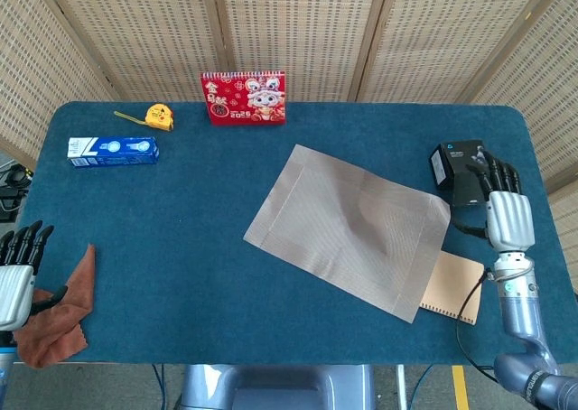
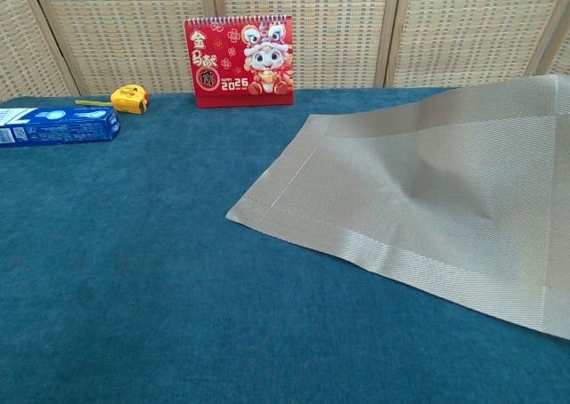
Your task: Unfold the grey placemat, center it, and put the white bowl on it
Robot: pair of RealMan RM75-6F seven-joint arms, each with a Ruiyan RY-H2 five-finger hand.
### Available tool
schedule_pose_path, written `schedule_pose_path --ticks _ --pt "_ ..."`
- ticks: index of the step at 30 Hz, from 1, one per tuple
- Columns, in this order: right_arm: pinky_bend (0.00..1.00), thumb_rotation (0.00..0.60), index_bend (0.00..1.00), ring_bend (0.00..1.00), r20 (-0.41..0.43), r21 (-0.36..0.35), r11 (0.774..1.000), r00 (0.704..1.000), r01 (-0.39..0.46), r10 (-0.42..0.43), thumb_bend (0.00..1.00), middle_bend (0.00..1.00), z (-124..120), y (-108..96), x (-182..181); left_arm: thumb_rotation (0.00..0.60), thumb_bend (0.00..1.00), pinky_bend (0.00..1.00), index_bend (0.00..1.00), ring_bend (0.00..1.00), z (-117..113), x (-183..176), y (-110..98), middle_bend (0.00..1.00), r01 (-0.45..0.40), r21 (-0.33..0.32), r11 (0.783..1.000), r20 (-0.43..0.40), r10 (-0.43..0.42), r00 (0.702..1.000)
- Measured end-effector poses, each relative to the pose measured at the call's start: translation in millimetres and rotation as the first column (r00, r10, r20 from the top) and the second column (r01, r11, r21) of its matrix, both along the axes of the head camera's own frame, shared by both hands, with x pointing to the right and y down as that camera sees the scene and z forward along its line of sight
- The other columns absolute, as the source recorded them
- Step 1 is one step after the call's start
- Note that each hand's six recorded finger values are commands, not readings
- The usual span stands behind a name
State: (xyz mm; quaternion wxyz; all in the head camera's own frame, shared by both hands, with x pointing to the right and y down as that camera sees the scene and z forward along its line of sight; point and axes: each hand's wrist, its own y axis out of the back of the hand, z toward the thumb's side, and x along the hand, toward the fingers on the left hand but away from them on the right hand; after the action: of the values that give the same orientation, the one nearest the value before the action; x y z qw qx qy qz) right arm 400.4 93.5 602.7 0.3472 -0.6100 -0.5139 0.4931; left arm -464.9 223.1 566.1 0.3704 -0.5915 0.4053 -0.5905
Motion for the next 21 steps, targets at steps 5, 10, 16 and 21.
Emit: schedule_pose_path --ticks 5,10,16,21 --pt "0.0 0.6 0.15 0.0 0.051 0.021 0.999 0.998 -0.029 0.028 0.24 0.0 -7 19 15 0.6 0.18 0.0 0.0 0.0 1 1 0 0.0 -0.004 0.0 1.0 0.001 0.004 1.0" --pt "0.0 0.6 0.14 0.0 0.07 0.035 0.999 0.997 -0.042 0.04 0.22 0.0 -16 48 34 0.6 0.18 0.0 0.0 0.0 0 2 0 0.0 -0.012 0.008 1.0 -0.002 0.012 1.0" --pt "0.0 0.6 0.14 0.0 0.04 0.072 0.997 0.999 -0.024 0.021 0.21 0.0 -34 77 49 0.6 0.18 0.0 0.0 0.0 4 7 0 0.0 -0.028 0.002 1.0 -0.002 0.028 1.0" --pt "0.0 0.6 0.14 0.0 0.03 0.096 0.995 1.0 -0.005 0.002 0.21 0.0 -48 96 55 0.6 0.18 0.0 0.01 0.0 6 13 -4 0.0 -0.041 0.002 0.999 -0.008 0.041 0.999"
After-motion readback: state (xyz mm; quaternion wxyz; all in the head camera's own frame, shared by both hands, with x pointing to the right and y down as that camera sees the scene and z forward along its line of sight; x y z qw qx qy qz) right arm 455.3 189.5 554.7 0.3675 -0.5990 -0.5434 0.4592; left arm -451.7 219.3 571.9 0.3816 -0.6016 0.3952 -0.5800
